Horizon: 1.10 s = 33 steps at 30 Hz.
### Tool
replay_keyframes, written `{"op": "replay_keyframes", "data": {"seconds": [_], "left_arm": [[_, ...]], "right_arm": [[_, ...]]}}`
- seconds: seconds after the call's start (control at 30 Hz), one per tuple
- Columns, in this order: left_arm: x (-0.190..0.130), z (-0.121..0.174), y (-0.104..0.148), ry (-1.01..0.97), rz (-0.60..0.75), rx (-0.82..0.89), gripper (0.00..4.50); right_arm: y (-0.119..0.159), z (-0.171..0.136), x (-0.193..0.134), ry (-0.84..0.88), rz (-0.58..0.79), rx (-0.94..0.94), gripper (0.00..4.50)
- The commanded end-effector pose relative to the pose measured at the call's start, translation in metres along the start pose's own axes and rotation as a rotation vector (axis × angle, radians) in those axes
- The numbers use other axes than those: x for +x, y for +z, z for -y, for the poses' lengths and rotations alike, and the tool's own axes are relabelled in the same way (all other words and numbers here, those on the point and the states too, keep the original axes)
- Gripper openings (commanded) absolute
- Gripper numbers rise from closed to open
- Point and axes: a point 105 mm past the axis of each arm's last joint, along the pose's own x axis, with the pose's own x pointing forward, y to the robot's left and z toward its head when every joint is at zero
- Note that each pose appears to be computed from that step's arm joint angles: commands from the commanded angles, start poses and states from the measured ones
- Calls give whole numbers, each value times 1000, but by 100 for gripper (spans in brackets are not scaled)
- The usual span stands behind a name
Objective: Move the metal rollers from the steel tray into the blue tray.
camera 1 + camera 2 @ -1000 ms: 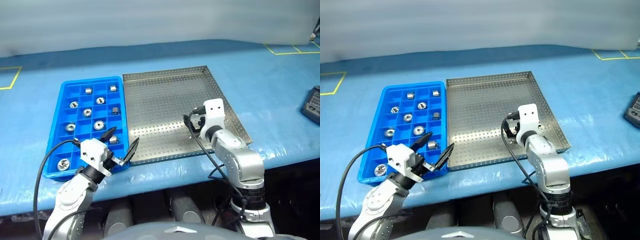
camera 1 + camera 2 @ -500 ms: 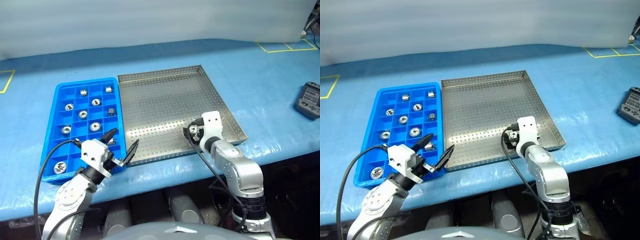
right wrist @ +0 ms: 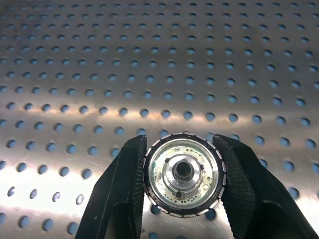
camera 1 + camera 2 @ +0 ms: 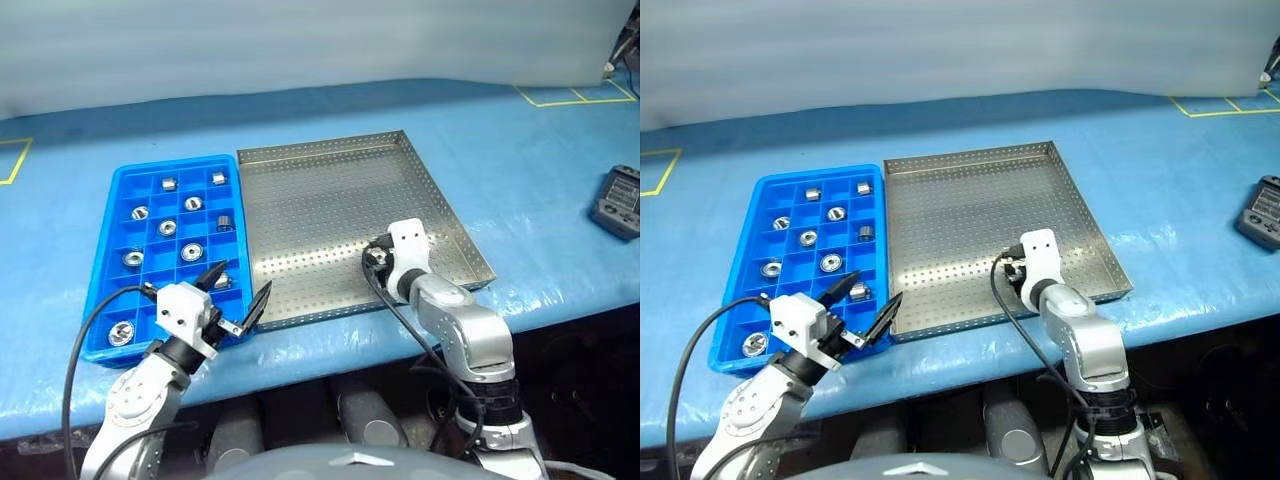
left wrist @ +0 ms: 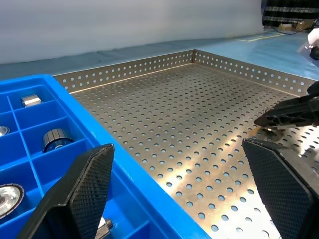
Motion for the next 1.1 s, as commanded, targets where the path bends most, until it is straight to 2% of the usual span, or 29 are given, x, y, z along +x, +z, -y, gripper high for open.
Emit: {"op": "replay_keyframes", "data": {"seconds": [0.03,0.27,0.43,0.63,0.83,1.1], "left_arm": [[-7,-3,21,55,78,53,450],[-25,-14,23,203,90,77,450],[-40,-16,23,289,84,78,450],[-58,-13,21,371,71,74,450],[-72,-9,19,433,59,62,450],[-77,-4,18,463,55,51,450]], "right_arm": [[46,-39,2,160,159,-67,171],[80,-102,16,389,249,-145,171],[84,-147,24,529,261,-192,171],[75,-188,27,671,242,-233,171],[63,-215,28,777,213,-265,171],[59,-222,44,794,192,-283,171]]}}
